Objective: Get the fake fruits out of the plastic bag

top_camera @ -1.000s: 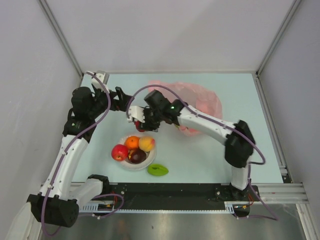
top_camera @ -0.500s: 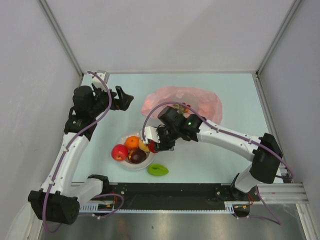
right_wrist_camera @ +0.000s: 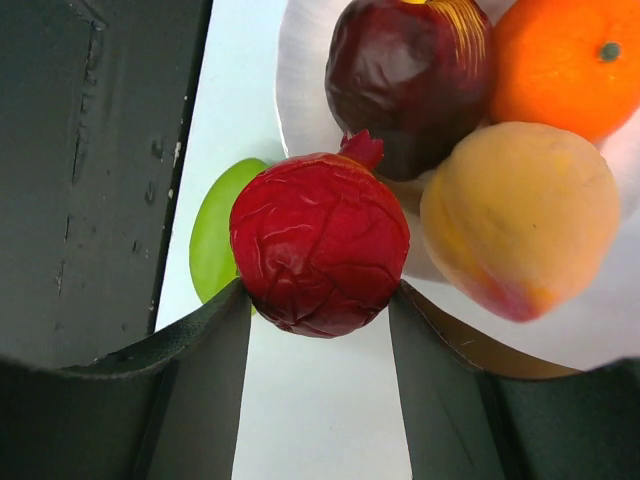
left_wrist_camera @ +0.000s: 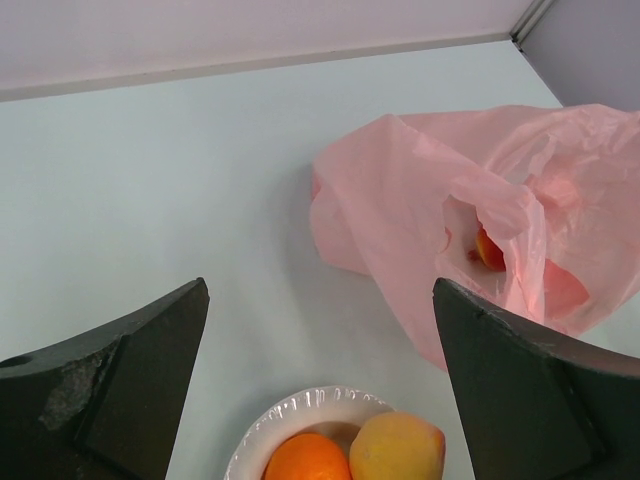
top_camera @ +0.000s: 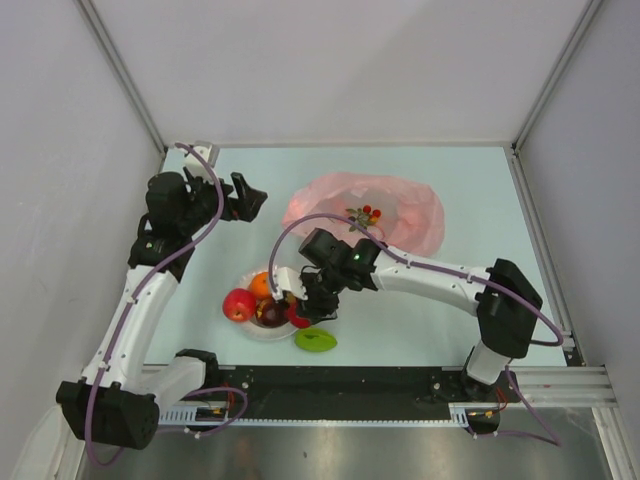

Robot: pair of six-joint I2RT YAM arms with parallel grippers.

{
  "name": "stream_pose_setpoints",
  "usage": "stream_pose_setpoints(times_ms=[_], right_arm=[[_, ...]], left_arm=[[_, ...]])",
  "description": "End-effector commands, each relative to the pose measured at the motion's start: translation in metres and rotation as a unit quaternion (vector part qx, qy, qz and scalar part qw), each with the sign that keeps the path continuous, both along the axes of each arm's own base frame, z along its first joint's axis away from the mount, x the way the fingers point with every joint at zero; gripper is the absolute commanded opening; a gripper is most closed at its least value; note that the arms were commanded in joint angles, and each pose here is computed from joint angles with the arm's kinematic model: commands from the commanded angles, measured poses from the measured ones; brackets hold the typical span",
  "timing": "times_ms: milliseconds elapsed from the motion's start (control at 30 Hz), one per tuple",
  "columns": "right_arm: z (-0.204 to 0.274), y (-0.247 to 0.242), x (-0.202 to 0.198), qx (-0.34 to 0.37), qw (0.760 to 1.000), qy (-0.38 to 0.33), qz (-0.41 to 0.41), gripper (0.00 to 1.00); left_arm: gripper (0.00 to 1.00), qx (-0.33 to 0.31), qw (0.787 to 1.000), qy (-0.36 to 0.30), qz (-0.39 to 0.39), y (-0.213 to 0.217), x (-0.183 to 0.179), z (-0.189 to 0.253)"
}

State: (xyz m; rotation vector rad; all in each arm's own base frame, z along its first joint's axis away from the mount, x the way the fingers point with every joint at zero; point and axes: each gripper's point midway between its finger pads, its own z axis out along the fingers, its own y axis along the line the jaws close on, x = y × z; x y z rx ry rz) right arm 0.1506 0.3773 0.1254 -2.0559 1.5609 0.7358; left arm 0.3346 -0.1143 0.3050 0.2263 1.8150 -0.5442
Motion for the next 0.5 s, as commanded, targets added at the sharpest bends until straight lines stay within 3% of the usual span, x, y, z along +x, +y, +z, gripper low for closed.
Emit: stream_pose_setpoints(times_ms=[0,467], right_arm=[[0.002,0.019,-0.001,0.025,0.999,0.019,-0.02,0.47],[-0.022,0.025,0.009,-0.002,0.998,0.007,-0.059,0.53]], left_arm=[[1.0,0.008,1.0,-0.027,0.003,0.003,-0.001,0.009],[1.0,0.006,1.0,-0.01,-0.004,0.003,-0.014,-0.007]])
